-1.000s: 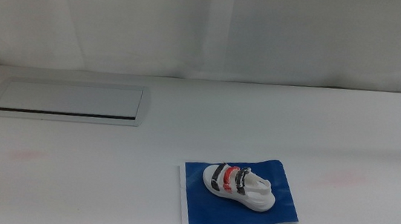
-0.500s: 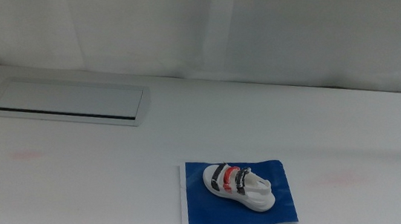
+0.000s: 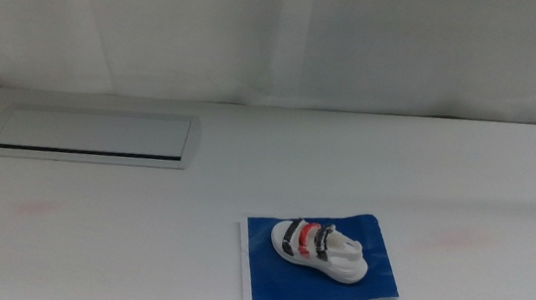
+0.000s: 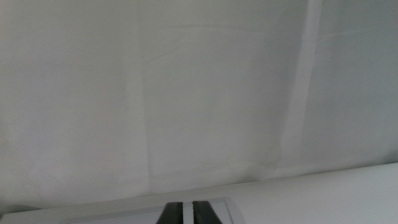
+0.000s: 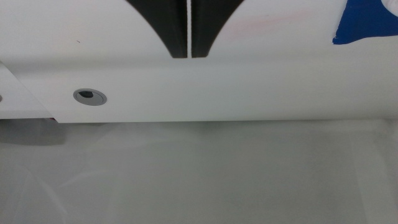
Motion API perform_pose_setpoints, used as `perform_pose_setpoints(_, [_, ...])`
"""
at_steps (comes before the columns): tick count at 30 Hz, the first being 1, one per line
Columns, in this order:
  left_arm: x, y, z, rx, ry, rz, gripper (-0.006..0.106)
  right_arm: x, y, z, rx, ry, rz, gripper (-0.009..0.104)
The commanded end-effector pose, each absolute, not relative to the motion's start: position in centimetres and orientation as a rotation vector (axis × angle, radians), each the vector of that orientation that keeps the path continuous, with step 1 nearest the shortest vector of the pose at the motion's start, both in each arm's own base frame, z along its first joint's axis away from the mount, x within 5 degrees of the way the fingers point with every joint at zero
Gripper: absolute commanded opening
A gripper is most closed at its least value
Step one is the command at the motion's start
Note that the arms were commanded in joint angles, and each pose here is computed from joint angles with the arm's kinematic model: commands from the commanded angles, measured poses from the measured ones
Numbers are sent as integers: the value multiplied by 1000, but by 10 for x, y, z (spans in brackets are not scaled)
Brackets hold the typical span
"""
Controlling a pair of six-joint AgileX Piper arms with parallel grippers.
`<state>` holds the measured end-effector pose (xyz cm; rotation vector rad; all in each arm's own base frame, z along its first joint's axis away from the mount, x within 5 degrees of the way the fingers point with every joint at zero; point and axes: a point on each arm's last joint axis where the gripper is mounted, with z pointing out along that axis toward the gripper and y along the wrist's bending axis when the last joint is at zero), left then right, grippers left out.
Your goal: Use one arm to grab the shoe from the table and place it on the mat.
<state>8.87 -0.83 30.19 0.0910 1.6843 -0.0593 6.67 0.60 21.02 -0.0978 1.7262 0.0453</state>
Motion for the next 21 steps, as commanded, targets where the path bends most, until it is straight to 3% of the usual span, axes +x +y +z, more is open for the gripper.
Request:
perform_pose_setpoints(1, [78,-7,288,49,1629,-104,-3,67,5,210,-98,1713,31,-3])
perform_pose_setpoints(9, [62,-6,238,-10,1607,-168,-3,67,5,210,-98,1713,31,-3])
perform_pose_setpoints(16, [57,-4,198,-27,1604,-151,-3,67,5,210,-98,1713,31,-3])
perform_pose_setpoints(21, [55,-2,190,-55,1627,-120,-3,67,5,210,-98,1713,31,-3])
